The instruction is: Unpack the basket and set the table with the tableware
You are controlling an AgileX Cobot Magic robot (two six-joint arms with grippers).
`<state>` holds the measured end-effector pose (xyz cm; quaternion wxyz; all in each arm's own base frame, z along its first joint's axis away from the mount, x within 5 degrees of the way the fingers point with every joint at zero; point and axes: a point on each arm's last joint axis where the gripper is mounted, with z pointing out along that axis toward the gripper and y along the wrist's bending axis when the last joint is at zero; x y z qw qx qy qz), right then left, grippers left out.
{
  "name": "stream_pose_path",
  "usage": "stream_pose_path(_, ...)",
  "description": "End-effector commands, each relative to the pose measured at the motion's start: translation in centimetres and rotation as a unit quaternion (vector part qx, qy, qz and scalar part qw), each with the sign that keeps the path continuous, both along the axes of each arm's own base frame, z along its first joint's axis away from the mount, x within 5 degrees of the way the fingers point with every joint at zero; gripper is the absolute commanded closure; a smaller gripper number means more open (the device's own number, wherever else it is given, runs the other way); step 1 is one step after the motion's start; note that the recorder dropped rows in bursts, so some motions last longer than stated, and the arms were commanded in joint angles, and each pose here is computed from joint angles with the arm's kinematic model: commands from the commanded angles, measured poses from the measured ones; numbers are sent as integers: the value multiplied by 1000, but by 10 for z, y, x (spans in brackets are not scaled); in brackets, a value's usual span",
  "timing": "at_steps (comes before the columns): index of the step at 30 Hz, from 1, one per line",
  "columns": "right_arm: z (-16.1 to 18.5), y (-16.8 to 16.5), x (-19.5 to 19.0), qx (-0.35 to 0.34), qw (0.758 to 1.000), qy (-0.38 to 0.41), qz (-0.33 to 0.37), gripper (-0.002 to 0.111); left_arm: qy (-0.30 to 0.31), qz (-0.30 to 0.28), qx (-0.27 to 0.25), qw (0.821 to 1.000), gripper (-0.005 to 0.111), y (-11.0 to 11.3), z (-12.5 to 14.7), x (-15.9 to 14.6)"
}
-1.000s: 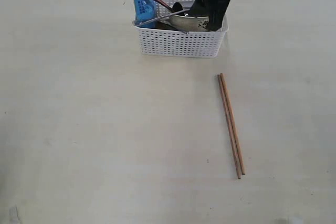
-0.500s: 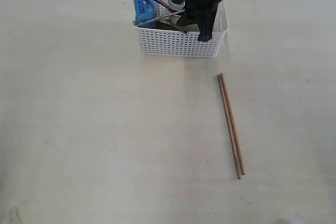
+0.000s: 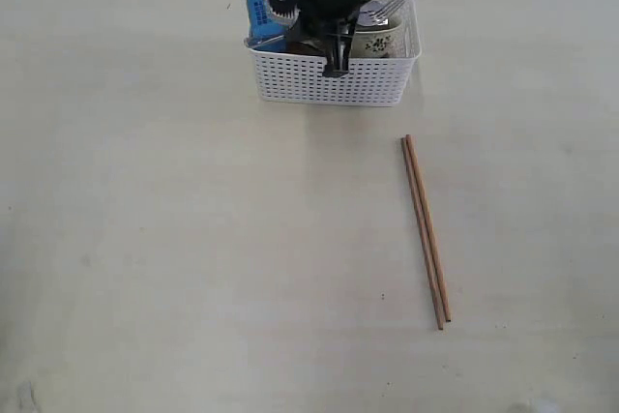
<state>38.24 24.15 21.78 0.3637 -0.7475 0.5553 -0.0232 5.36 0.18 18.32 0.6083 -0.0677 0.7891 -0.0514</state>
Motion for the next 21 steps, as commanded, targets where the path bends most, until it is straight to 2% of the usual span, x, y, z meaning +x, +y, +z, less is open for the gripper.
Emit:
stream_pose_path(1,3,8,-1,-7,999,-34,9,67,0,1,-5,1000,106,0,-1,0)
stream_pose_path(12,2,5,1,-32,999,-42,-4,67,0,1,-5,1000,106,0,-1,0)
stream_pose_path(21,-22,8,10,-44,997,-56,-8,67,0,1,-5,1000,106,0,-1,0)
